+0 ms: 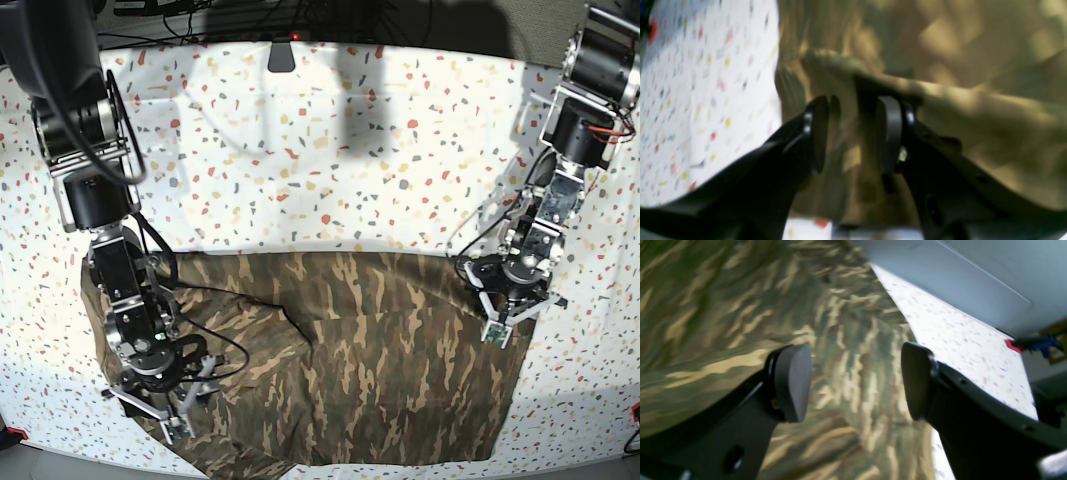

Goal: Fold the T-shirt properly
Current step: 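Pull the collar edge with both grippers toward the hem, folding it over, then open both grippers and release the folded edge onto the shirt, then grasp the folded edge again with both grippers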

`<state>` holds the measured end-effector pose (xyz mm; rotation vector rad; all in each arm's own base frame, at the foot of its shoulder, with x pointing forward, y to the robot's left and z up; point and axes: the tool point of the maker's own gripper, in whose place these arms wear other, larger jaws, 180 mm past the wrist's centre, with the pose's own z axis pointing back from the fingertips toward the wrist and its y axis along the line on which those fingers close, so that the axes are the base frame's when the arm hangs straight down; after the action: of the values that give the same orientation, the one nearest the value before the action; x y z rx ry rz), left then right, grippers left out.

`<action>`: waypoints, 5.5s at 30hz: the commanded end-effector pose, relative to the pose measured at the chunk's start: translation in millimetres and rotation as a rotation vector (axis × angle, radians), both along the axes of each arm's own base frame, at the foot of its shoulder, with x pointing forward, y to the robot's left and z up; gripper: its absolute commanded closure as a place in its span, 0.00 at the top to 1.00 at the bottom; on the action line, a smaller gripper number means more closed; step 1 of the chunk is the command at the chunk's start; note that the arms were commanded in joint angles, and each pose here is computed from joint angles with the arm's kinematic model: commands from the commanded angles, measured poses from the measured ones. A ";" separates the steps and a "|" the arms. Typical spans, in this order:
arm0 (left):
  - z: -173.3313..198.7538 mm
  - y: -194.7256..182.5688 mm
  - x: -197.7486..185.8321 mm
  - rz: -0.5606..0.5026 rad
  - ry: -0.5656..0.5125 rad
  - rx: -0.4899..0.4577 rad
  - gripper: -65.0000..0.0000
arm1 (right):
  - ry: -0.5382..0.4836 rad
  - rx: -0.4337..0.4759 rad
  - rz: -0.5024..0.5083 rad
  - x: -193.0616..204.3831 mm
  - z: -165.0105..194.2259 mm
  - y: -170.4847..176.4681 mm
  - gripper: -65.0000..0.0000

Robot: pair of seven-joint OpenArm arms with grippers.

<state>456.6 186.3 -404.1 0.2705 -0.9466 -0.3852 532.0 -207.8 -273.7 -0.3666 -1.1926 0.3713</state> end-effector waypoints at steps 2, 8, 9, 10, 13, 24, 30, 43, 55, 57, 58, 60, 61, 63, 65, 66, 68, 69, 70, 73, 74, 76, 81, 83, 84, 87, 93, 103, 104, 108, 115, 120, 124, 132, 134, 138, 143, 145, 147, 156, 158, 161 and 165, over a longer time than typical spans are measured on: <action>21.8 -2.4 14.9 -0.023 -0.073 0.049 0.36 | -0.063 0.022 -0.045 4.3 21.6 -18.9 0.64; 30.8 -2.8 19.5 -0.114 -0.114 0.294 0.36 | -0.074 0.097 -0.153 -6.8 17.3 -57.0 0.64; 32.3 -1.5 20.3 -0.119 -0.116 0.318 0.36 | -0.078 0.102 -0.161 -7.1 18.5 -60.0 0.64; 33.0 0.0 20.6 -0.122 -0.114 0.340 0.36 | -0.081 0.106 -0.166 -7.1 19.5 -61.9 0.64; 33.2 1.0 20.5 -0.125 -0.114 0.357 0.37 | -0.081 0.108 -0.167 -7.3 19.3 -62.1 0.64; 58.8 21.5 26.3 0.018 -0.242 0.386 0.70 | -0.065 0.107 -0.132 -6.7 16.9 -56.0 0.64; 80.3 41.9 24.3 0.160 -0.348 0.412 0.70 | -0.077 0.139 -0.128 -5.9 18.4 -53.6 0.64; 105.4 24.1 31.8 0.109 -0.528 0.326 0.69 | -0.022 0.220 -0.105 -7.8 8.2 -44.0 0.64; 95.9 32.5 29.9 0.150 -0.463 0.327 0.69 | 0.003 0.219 -0.098 -9.1 4.0 -42.5 0.64; 87.0 35.0 29.9 0.158 -0.398 0.322 0.69 | 0.028 0.217 -0.096 -10.6 0.1 -41.9 0.64; 83.4 33.2 31.5 0.144 -0.367 0.318 0.69 | 0.040 0.216 -0.083 -11.0 -1.5 -39.6 0.64; 74.7 26.5 35.5 0.096 -0.290 0.303 0.69 | 0.072 0.215 -0.036 -12.3 -5.8 -31.2 0.64; 67.0 19.9 37.1 0.055 -0.229 0.286 0.69 | 0.097 0.213 -0.003 -13.8 -9.4 -25.3 0.64; 56.0 6.3 39.0 -0.017 -0.132 0.231 0.69 | 0.150 0.258 0.052 -17.9 -16.6 -12.4 0.64; 53.8 -7.8 41.7 -0.055 -0.094 0.130 0.69 | 0.182 0.317 0.062 -20.9 -20.9 -5.6 0.64; 54.3 -14.4 43.2 -0.063 -0.083 0.072 0.69 | 0.195 0.336 0.060 -22.1 -22.6 -4.2 0.64; 54.5 -25.5 44.1 -0.067 -0.064 -0.041 0.69 | 0.216 0.345 0.053 -24.1 -25.6 -4.9 0.64; 54.4 -30.1 43.9 -0.065 -0.054 -0.102 0.69 | 0.224 0.341 0.051 -24.9 -26.7 -5.9 0.64; 54.6 -32.9 43.5 -0.059 -0.045 -0.162 0.69 | 0.233 0.332 0.050 -25.9 -28.2 -6.9 0.64; 55.3 -31.7 41.0 -0.026 0.005 -0.322 0.69 | 0.262 0.313 0.075 -29.7 -31.1 -8.3 0.64; 55.5 -31.7 39.1 -0.036 0.030 -0.362 0.69 | 0.265 0.309 0.074 -30.4 -30.9 -11.3 0.64; 56.2 -29.0 34.1 -0.049 0.084 -0.431 0.69 | 0.263 0.300 0.064 -31.1 -29.7 -18.6 0.64; 62.8 -12.8 30.4 0.004 0.121 -0.560 0.69 | 0.237 0.290 0.060 -29.6 -24.2 -27.4 0.64; 61.7 -11.1 29.0 0.013 0.132 -0.568 0.69 | 0.235 0.295 0.059 -29.4 -26.2 -27.6 0.64; 59.0 -11.8 27.0 0.013 0.144 -0.565 0.69 | 0.239 0.299 0.056 -29.7 -29.3 -28.2 0.64; 49.4 -15.7 20.3 0.013 0.175 -0.563 0.69 | 0.259 0.316 0.028 -32.7 -44.9 -35.8 0.64; 36.0 -10.8 13.8 0.012 0.147 -0.504 0.69 | 0.247 0.349 -0.012 -33.8 -53.6 -49.0 0.64; 35.1 -12.3 13.0 0.010 0.119 -0.523 0.69 | 0.261 0.394 0.062 -35.4 -44.4 -46.0 0.64; 36.1 -14.6 13.0 0.012 0.117 -0.552 0.69 | 0.260 0.397 0.062 -35.3 -44.2 -45.9 0.64; 41.4 -21.0 15.4 0.010 0.085 -0.615 0.69 | 0.253 0.398 0.064 -34.6 -43.1 -45.7 0.64; 42.3 -16.1 17.8 0.000 0.061 -0.558 0.69 | 0.219 0.373 0.073 -31.2 -38.2 -47.0 0.64; 29.0 -17.7 8.3 0.007 0.148 -0.530 0.69 | 0.231 0.347 0.071 -32.2 -41.0 -48.2 0.64; 25.6 -17.1 5.6 0.010 0.170 -0.522 0.69 | 0.268 0.336 0.058 -36.0 -53.6 -49.4 0.64; -5.6 -20.1 -18.8 0.018 0.279 -0.450 0.69 | 0.474 0.402 -0.027 -69.8 -127.3 -52.9 0.64; -16.7 -23.6 -29.1 0.020 0.303 -0.456 0.69 | 0.519 0.395 -0.039 -76.9 -134.1 -54.2 0.64; -33.3 -24.7 -46.0 0.028 0.344 -0.457 0.69 | 0.575 0.393 -0.052 -84.9 -140.8 -54.6 0.64; -42.7 -23.6 -57.7 0.038 0.406 -0.444 0.69 | 0.589 0.407 -0.036 -87.7 -142.6 -50.1 0.64; -43.9 -23.4 -59.4 0.040 0.417 -0.441 0.69 | 0.600 0.427 -0.004 -90.6 -144.2 -43.2 0.64; -44.6 -23.3 -60.3 0.040 0.421 -0.440 0.69 | 0.608 0.446 0.015 -94.0 -146.4 -38.2 0.64; -53.0 -22.2 -72.0 0.049 0.480 -0.427 0.69 | 0.613 0.411 0.052 -111.9 -154.0 -30.7 0.64; -56.3 -22.2 -76.1 0.052 0.491 -0.427 0.69 | 0.624 0.403 0.057 -118.7 -157.6 -29.0 0.64; -62.6 -22.2 -84.1 0.055 0.510 -0.426 0.69 | 0.637 0.397 0.063 -129.2 -163.1 -27.3 0.64; -71.3 -22.2 -95.3 0.060 0.533 -0.426 0.69 | 0.641 0.415 0.072 -139.5 -165.8 -23.6 0.64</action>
<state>400.7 161.7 -443.9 -0.1982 -0.6659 -0.1690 406.9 -227.2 -427.9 0.1670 -0.7174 0.2450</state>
